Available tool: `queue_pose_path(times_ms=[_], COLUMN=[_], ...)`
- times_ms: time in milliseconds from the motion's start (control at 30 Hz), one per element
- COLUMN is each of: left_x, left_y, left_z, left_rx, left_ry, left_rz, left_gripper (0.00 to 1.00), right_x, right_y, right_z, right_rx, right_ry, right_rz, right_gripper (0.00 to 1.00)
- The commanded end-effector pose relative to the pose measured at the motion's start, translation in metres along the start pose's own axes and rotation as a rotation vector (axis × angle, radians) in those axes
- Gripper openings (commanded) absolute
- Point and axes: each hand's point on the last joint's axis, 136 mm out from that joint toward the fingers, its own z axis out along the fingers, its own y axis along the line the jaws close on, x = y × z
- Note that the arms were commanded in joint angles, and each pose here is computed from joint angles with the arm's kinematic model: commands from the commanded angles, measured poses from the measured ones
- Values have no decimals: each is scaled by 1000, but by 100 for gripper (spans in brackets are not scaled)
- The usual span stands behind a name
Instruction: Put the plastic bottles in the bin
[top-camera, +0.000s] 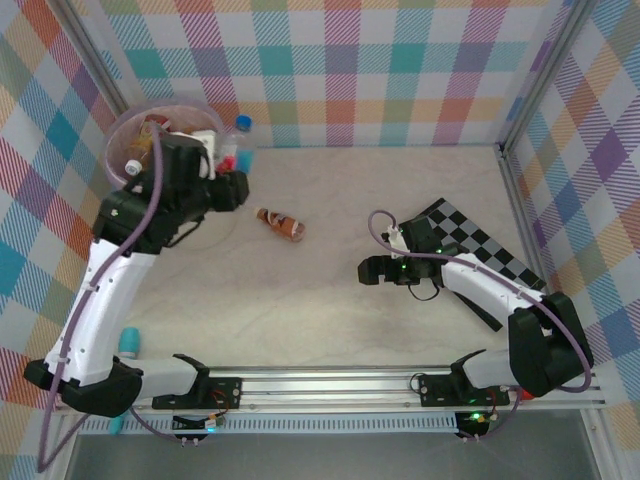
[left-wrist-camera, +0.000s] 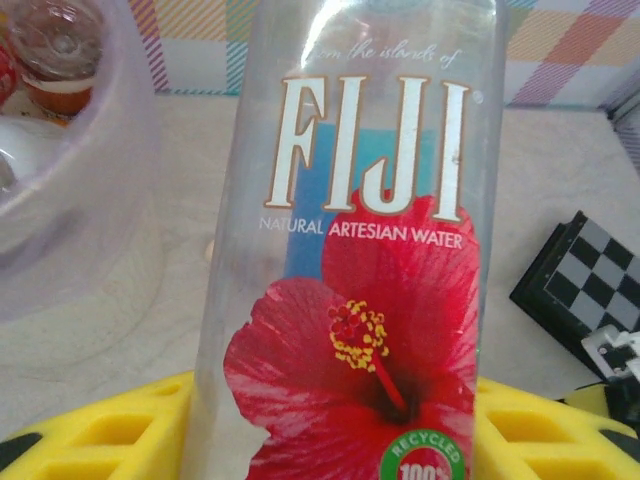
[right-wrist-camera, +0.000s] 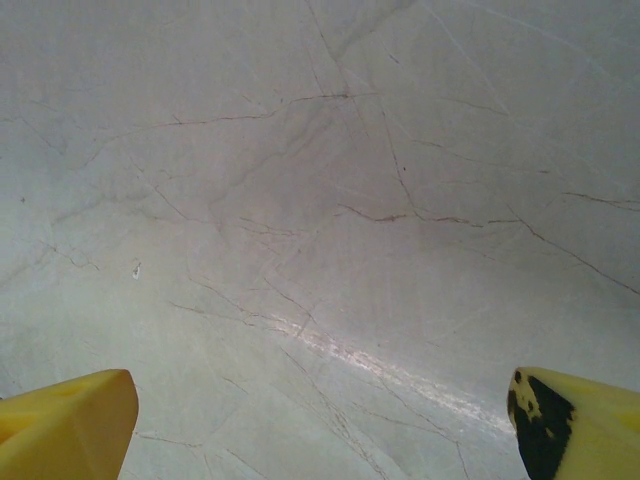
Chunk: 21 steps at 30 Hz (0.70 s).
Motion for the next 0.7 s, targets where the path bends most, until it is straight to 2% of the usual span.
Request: queue_pose_path(times_ms=[0, 233, 433, 567, 667], left_x=[-10, -43, -56, -54, -48], left_y=[3, 41, 104, 126, 138], left_z=[1, 30, 57, 69, 75], left_rx=[97, 33, -143, -195, -235], left_ry=[37, 60, 97, 146, 189], left_rz=[-27, -92, -154, -169, -157], left_gripper=[32, 33, 34, 36, 43], right_x=[2, 4, 6, 5, 4], right_y=[6, 5, 2, 3, 3], right_z=[-4, -4, -6, -4, -3], right_rx=[-29, -23, -6, -11, -13], right_ry=[-16, -12, -14, -11, -11], right_rz=[-1, -6, -10, -8, -8], right_gripper=[95, 95, 95, 95, 95])
